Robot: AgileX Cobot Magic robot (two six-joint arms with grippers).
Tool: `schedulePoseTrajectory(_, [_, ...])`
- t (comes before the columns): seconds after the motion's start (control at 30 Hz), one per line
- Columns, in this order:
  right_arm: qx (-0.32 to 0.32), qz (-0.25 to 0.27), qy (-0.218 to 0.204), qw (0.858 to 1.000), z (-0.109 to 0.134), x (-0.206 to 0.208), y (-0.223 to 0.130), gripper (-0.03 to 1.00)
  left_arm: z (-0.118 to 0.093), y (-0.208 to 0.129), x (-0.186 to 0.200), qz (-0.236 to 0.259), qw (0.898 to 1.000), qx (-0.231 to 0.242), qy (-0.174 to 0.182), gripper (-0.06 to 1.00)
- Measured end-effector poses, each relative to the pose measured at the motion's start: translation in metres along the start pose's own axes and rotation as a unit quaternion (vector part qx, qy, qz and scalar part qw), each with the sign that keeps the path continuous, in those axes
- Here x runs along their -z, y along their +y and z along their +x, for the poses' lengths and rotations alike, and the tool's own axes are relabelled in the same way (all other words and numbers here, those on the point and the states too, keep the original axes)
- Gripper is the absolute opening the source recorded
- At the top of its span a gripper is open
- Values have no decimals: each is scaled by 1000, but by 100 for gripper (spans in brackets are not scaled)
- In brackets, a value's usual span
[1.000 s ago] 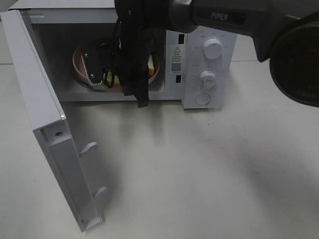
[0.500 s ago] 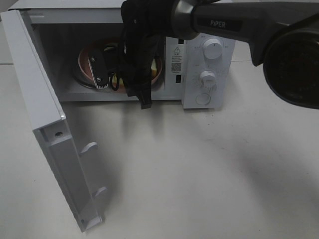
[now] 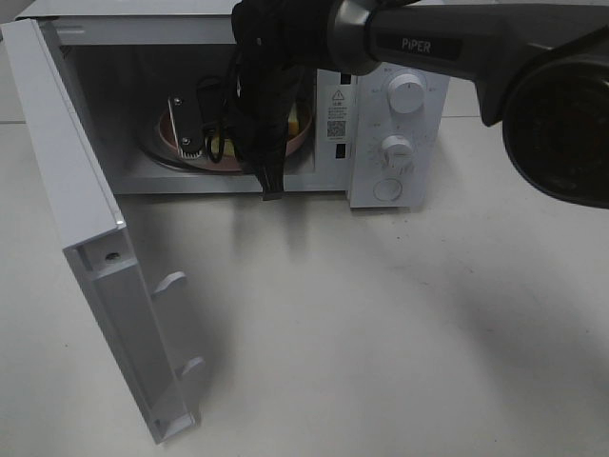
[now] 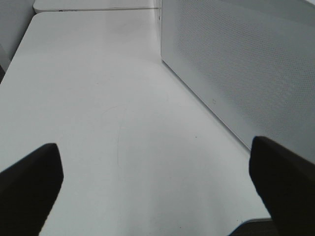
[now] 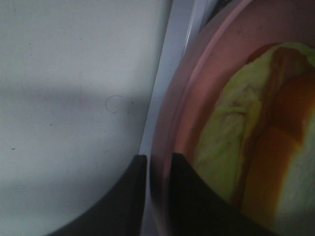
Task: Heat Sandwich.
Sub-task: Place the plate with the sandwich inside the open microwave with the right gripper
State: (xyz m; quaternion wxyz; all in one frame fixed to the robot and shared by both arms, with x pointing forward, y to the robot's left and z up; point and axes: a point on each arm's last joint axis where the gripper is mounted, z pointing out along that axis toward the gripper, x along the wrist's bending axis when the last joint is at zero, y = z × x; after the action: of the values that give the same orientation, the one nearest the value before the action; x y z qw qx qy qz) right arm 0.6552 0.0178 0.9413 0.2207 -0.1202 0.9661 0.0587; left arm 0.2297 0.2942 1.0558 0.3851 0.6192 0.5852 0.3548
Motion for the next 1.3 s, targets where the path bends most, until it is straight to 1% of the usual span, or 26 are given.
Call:
schedulePoseTrajectory(0.03, [0,0,0,1000,0,0,0,20,0,0,0,0,1000,0,0,97])
schedulePoseTrajectory(0.07, [-5,0,0,1000,0,0,0,23,0,0,0,0,1000,0,0,97])
schedulePoseTrajectory(0.1, [-8,0,0,1000,0,0,0,27,0,0,0,0,1000,0,0,97])
schedulePoseTrajectory(0.13, [-13,0,0,1000,0,0,0,34,0,0,0,0,1000,0,0,97])
schedulePoseTrajectory(0.17, [-13,0,0,1000,0,0,0,34,0,0,0,0,1000,0,0,97])
schedulePoseTrajectory(0.23, [-18,0,-1,1000,0,0,0,42,0,0,0,0,1000,0,0,97])
schedulePoseTrajectory(0.27, [-21,0,-1,1000,0,0,0,48,0,0,0,0,1000,0,0,97])
schedulePoseTrajectory(0.3, [-24,0,-1,1000,0,0,0,51,0,0,0,0,1000,0,0,97])
schedulePoseTrajectory(0.33, [-24,0,-1,1000,0,0,0,51,0,0,0,0,1000,0,0,97])
schedulePoseTrajectory(0.4, [-33,0,-1,999,0,0,0,55,0,0,0,0,1000,0,0,97])
schedulePoseTrajectory(0.43, [-42,0,-1,999,0,0,0,58,0,0,0,0,1000,0,0,97])
schedulePoseTrajectory(0.8, [-73,-3,-5,997,-1,7,0,68,0,0,0,0,1000,0,0,97])
schedulePoseTrajectory(0.9, [-78,-5,-7,997,1,12,-2,74,0,0,0,0,1000,0,0,97])
schedulePoseTrajectory(0.93, [-78,-5,-7,997,1,12,-2,74,0,0,0,0,1000,0,0,97])
schedulePoseTrajectory(1.0, [-81,-9,-11,997,4,16,-3,78,0,0,0,0,1000,0,0,97])
schedulePoseTrajectory(1.23, [-81,-22,-27,996,10,27,-6,79,0,0,0,0,1000,0,0,97])
schedulePoseTrajectory(1.3, [-80,-22,-27,996,16,31,-9,79,0,0,0,0,1000,0,1,97])
